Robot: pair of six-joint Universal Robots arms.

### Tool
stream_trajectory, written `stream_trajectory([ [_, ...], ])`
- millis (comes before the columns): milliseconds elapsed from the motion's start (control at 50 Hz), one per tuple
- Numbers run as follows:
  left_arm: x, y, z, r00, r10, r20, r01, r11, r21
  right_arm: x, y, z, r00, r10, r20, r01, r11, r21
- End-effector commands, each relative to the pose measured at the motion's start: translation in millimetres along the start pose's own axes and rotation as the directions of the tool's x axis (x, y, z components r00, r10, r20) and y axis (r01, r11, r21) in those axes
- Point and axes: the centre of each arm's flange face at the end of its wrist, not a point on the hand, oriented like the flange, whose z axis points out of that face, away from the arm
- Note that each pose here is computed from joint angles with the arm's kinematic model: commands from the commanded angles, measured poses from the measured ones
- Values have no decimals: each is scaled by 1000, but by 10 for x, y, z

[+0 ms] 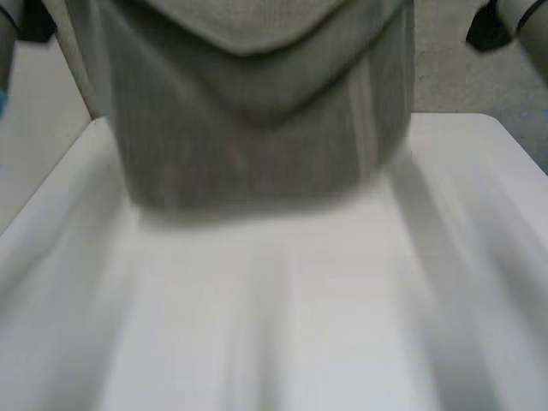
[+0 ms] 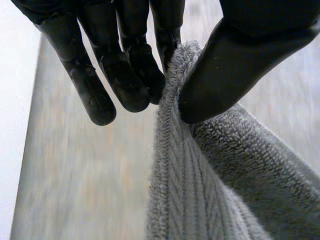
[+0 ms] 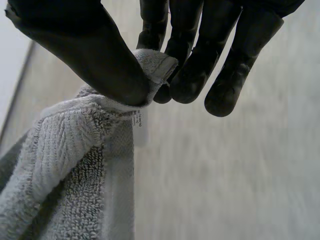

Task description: Fold the towel.

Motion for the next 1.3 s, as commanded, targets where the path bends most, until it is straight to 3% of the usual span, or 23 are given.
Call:
stream_trajectory([
  [20, 106, -438, 65, 995, -73, -65, 80, 991, 110, -44, -400, -32, 997, 40, 65, -46, 995, 87],
  [80, 46, -225, -2, 995, -82, -47, 83, 997, 8, 10, -342, -41, 997, 34, 63, -37, 998, 51],
  [160, -125, 152, -131, 997, -77, 16, 79, 988, -133, 139, -51, -119, 998, 1, 59, 6, 994, -113],
  [200, -456, 568, -319, 992, -52, 118, 83, 958, -273, 164, 114, -163, 998, -25, 63, 36, 981, -189],
  [240, -617, 763, -447, 985, -37, 166, 93, 936, -340, 258, 508, -310, 994, -97, 55, 111, 923, -369],
  [260, -754, 946, -582, 978, -25, 205, 107, 910, -400, 259, 510, -311, 994, -98, 55, 111, 922, -370],
  [280, -755, 948, -583, 978, -25, 206, 107, 910, -401, 317, 733, -414, 989, -139, 60, 151, 872, -466],
  [300, -841, 1134, -721, 974, -18, 226, 122, 881, -457, 318, 735, -415, 988, -139, 61, 151, 871, -467],
  [340, -898, 1293, -853, 973, -10, 230, 128, 854, -505, 457, 1133, -656, 976, -201, 84, 209, 749, -628],
  [360, -949, 1442, -992, 973, 7, 232, 125, 826, -550, 458, 1135, -657, 976, -202, 84, 209, 749, -629],
  [400, -1014, 1581, -1138, 972, 32, 232, 116, 796, -595, 649, 1464, -908, 975, -210, 72, 193, 645, -739],
  [440, -1092, 1687, -1281, 970, 68, 232, 98, 767, -634, 723, 1595, -998, 978, -204, 51, 169, 620, -766],
  [480, -1129, 1828, -1543, 972, 135, 194, 42, 706, -707, 777, 1713, -1084, 979, -201, 35, 152, 602, -784],
  [540, -1115, 1852, -1639, 972, 154, 176, 24, 682, -731, 865, 1799, -1214, 979, -206, 7, 129, 588, -799],
  [580, -1080, 1817, -1742, 972, 172, 162, 8, 664, -747, 885, 1761, -1263, 978, -209, -6, 121, 589, -799],
  [660, -1037, 1663, -1784, 971, 173, 167, 6, 677, -736, 933, 1417, -1372, 973, -227, -48, 110, 631, -768],
  [860, -881, 738, -1945, 967, 126, 220, 22, 823, -567, 999, 673, -1665, 975, -198, -100, 77, 726, -684],
  [940, -862, 602, -2013, 971, 98, 219, 36, 844, -536, 1051, 407, -1816, 977, -169, -129, 49, 770, -636],
  [1180, -865, 684, -1995, 983, 47, 179, 59, 836, -546, 1192, 380, -1865, 979, -91, -180, -38, 794, -607],
  [1300, -987, 1082, -1659, 983, -13, 183, 119, 805, -582, 1295, 785, -1520, 975, 4, -220, -141, 780, -610],
])
